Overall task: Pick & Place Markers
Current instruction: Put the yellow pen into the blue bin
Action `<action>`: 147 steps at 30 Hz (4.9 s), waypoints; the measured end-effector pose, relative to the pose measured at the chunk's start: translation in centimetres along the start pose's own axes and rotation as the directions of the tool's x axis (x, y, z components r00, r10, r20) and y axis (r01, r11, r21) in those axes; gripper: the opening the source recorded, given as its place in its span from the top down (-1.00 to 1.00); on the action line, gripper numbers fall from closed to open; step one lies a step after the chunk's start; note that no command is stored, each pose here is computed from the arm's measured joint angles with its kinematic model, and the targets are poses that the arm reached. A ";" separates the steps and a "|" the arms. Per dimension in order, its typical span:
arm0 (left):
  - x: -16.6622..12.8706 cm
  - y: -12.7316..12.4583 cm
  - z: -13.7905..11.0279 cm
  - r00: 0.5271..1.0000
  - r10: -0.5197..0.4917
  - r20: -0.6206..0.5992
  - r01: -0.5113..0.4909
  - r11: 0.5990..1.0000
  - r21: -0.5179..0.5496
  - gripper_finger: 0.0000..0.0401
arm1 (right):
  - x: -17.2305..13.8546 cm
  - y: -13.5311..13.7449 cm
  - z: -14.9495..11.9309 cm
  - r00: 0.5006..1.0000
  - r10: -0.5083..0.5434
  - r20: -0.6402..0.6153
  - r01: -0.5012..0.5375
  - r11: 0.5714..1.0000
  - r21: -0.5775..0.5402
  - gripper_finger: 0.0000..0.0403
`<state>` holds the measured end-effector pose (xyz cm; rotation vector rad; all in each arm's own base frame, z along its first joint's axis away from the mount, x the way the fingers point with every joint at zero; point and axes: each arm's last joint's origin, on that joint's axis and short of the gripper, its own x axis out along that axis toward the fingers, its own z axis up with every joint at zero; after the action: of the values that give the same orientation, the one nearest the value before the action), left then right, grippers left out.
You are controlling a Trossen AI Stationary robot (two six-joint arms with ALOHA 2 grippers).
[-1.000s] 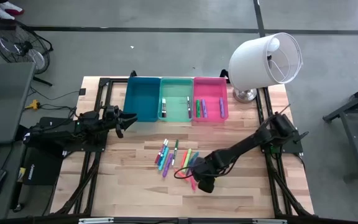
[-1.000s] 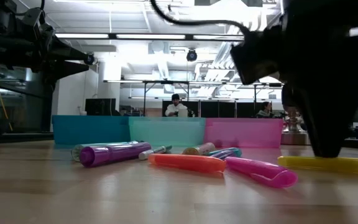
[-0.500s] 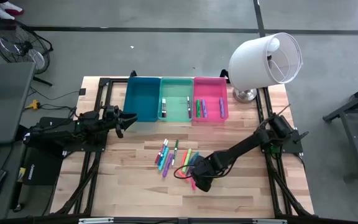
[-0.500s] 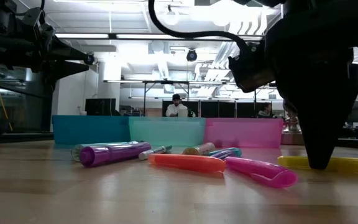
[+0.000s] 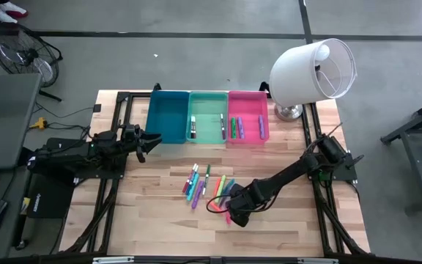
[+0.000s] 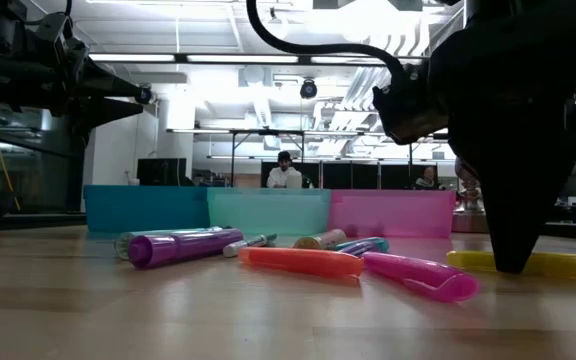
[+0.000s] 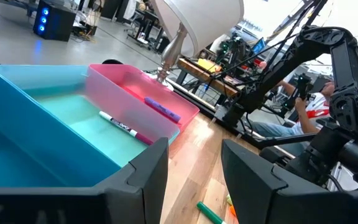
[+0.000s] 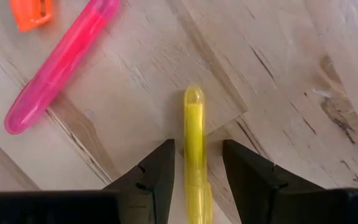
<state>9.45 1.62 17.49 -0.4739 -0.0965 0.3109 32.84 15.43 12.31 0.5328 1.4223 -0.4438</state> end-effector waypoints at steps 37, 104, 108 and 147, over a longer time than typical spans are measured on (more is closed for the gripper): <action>0.0 0.0 0.0 1.000 0.000 0.000 0.000 1.000 0.000 0.27 | 0.1 0.1 -0.1 1.000 -0.004 0.026 0.003 1.000 0.025 0.53; 0.0 0.0 0.0 1.000 0.005 0.004 -0.006 0.991 0.130 0.27 | -2.7 -1.5 1.2 1.000 0.013 0.004 -0.013 1.000 -0.005 0.88; 0.0 0.0 0.0 1.000 0.006 0.004 -0.006 0.991 0.131 0.27 | -2.7 -1.5 1.2 1.000 0.010 0.010 -0.010 1.000 0.022 0.88; 0.0 -0.4 -0.3 0.988 -0.131 -0.078 0.137 0.987 0.081 0.27 | -5.2 -1.9 1.6 0.994 0.030 0.108 -0.036 0.997 0.061 0.88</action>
<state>9.64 1.20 17.37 -0.3910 -0.0441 0.1648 32.45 12.85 17.43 0.5744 1.2981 -0.4852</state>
